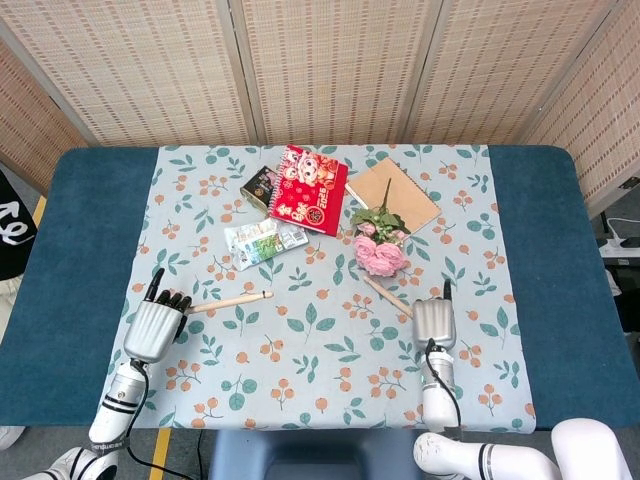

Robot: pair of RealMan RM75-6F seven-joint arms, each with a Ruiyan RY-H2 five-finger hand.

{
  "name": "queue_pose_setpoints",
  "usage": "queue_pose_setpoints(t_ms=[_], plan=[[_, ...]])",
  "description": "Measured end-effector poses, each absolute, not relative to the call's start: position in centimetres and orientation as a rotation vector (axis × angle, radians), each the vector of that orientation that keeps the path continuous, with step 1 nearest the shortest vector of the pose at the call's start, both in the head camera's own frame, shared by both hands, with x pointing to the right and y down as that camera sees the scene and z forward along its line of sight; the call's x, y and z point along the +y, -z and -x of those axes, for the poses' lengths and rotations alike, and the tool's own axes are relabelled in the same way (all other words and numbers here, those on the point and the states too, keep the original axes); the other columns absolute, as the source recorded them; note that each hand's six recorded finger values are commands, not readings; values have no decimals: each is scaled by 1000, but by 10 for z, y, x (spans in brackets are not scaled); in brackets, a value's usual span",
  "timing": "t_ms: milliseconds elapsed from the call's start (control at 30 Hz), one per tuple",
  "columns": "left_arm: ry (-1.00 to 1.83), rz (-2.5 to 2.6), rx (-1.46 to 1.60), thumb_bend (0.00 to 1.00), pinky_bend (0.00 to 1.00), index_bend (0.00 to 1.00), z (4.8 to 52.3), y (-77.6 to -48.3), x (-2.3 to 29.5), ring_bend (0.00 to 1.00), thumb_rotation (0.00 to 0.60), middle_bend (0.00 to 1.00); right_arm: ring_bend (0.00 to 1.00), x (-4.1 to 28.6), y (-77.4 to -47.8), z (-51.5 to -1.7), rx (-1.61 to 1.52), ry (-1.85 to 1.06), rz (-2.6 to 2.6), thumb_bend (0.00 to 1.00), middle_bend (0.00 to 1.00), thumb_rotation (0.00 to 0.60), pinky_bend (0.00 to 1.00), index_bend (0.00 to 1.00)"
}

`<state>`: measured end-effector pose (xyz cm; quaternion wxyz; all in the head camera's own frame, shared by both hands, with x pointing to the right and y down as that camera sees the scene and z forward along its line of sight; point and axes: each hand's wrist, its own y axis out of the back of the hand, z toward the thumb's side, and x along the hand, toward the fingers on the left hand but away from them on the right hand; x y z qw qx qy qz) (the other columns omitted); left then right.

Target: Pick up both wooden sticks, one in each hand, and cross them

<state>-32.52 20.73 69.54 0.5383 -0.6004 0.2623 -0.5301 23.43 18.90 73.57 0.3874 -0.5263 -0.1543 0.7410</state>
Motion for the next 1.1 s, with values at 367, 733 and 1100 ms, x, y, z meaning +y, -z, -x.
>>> queue_pose_setpoints(t_ms=[367, 733, 1100], plan=[[1324, 1462, 701, 533, 94, 828, 334, -695, 197, 475, 600, 857, 552, 185, -702, -229, -508, -1681, 1398, 406, 840, 600, 0, 964], [1360, 1569, 795, 532, 100, 829, 327, -690, 180, 485, 600, 860, 552, 198, -648, -209, -643, -1383, 1531, 406, 841, 600, 0, 965], [1241, 1780, 777, 532, 99, 829, 247, -672, 181, 485, 600, 862, 552, 221, -620, -154, -667, -1136, 1669, 406, 841, 600, 0, 965]])
